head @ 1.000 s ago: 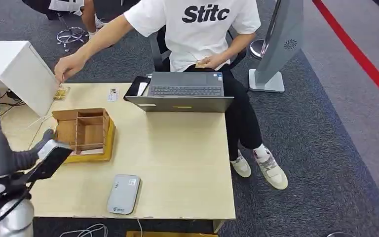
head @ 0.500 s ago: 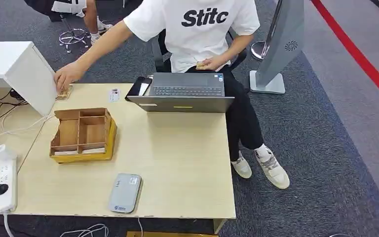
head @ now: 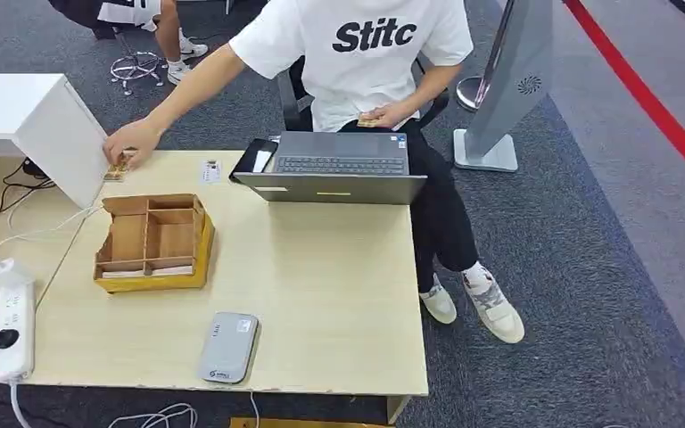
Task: Pass the card to the sensor for recognition and then transmit it.
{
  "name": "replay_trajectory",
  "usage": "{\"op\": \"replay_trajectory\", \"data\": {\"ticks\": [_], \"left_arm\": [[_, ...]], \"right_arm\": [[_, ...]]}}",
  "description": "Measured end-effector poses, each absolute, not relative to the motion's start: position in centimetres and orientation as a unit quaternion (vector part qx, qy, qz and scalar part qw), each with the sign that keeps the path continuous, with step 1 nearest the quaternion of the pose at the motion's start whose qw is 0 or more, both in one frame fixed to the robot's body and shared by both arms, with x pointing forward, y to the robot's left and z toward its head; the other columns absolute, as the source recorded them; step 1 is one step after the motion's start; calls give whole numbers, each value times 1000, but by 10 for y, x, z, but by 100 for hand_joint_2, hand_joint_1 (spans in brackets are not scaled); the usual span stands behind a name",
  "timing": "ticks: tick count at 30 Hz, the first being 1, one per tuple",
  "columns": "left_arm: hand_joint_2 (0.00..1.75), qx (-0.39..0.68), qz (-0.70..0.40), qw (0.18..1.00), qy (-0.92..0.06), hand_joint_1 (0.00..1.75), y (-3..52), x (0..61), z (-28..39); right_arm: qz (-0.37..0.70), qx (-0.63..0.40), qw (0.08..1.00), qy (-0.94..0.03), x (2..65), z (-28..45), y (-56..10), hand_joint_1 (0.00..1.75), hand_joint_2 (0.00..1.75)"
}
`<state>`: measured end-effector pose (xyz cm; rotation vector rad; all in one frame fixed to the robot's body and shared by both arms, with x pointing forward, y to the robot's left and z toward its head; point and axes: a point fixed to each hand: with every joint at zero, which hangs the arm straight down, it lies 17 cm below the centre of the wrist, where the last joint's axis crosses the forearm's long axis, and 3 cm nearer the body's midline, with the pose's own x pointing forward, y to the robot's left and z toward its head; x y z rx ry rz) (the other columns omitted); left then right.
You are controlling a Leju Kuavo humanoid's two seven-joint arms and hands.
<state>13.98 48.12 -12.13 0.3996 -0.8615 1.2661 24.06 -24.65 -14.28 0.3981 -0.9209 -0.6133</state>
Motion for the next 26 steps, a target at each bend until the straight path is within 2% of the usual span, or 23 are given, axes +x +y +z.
{"op": "replay_trajectory", "data": {"ticks": [8, 9, 10, 11, 16, 22, 26], "left_arm": [[175, 172, 576, 715, -358, 2, 467, 130, -142], [175, 172, 577, 714, -357, 175, 467, 128, -143], [175, 172, 577, 715, -355, 175, 466, 127, -144], [175, 175, 577, 720, -344, 175, 465, 124, -147], [175, 180, 523, 813, -184, 175, 416, 88, -198], [175, 113, 482, 859, -131, 175, 355, 86, -228], [175, 99, 363, 921, -99, 175, 333, 86, -234]], "right_arm": [[-290, 196, 830, -433, 247, -144, -241, 0, 175], [-291, 197, 830, -433, 247, -144, -240, 0, 175], [-291, 197, 830, -433, 247, -144, -240, 9, 175], [-291, 198, 830, -433, 248, -144, -239, 175, 175], [-293, 215, 818, -446, 255, -138, -233, 175, 175], [-287, 226, 816, -448, 260, -138, -228, 175, 175], [-290, 221, 815, -450, 262, -139, -233, 175, 175]]}}
